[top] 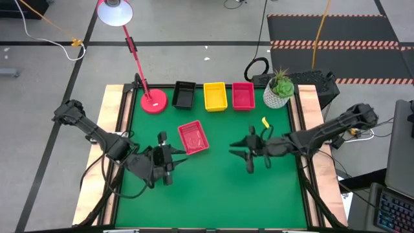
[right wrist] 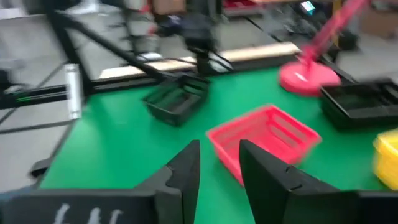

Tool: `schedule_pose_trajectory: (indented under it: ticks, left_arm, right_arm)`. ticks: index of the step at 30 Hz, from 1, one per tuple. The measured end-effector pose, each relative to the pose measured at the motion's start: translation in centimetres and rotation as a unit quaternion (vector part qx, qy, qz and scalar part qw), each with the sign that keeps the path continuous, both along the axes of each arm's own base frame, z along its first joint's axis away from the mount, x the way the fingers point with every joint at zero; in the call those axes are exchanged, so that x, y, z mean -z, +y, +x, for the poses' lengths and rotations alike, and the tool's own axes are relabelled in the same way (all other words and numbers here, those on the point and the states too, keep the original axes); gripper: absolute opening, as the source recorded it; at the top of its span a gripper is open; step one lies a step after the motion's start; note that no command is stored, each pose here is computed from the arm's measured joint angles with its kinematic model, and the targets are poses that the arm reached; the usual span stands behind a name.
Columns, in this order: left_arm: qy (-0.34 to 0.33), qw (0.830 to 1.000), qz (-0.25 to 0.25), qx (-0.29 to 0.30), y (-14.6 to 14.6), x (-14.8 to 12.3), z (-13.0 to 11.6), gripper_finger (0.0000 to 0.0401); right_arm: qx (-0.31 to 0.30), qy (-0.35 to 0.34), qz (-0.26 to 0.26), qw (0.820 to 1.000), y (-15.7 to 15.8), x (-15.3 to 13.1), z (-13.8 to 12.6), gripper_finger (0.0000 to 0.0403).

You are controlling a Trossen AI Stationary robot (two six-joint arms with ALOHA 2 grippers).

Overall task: Stack baskets by color
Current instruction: Stack the bottom black bin on the top stacked black bin

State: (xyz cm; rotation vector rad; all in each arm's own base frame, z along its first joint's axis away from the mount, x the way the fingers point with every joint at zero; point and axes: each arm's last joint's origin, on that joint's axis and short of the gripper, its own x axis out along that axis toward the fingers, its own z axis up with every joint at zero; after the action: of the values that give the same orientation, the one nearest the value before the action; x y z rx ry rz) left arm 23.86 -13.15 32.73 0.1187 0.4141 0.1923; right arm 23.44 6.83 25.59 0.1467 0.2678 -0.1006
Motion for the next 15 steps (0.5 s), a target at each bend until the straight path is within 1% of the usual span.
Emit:
schedule_pose_trajectory:
  ticks: [4,7,10,12,15]
  left_arm:
    - [0.002,1.0,0.001,0.011,-0.5,0.0,-0.3,0.0108]
    - [0.003,1.0,0.003,0.018,-0.8,0.1,-0.5,0.0108]
    - [-0.003,1.0,-0.005,0.022,-0.8,-0.3,-0.9,0.0108]
    - [-0.005,0.999,-0.014,0.029,-0.7,-0.8,-1.2,0.0108]
    - [0.026,0.998,-0.013,0.053,-0.6,-1.6,-1.6,0.0108]
  right_arm:
    - [-0.058,-0.034,-0.032,0.997,2.1,-0.7,-0.7,0.0086]
    - [-0.086,-0.058,-0.046,0.994,3.4,-1.2,-1.2,0.0073]
    - [-0.085,-0.069,-0.07,0.992,4.1,-1.4,-1.5,0.0059]
    - [-0.069,-0.07,-0.086,0.991,4.3,-1.4,-1.7,0.005]
    - [-0.047,-0.07,-0.092,0.992,4.3,-1.4,-1.8,0.0038]
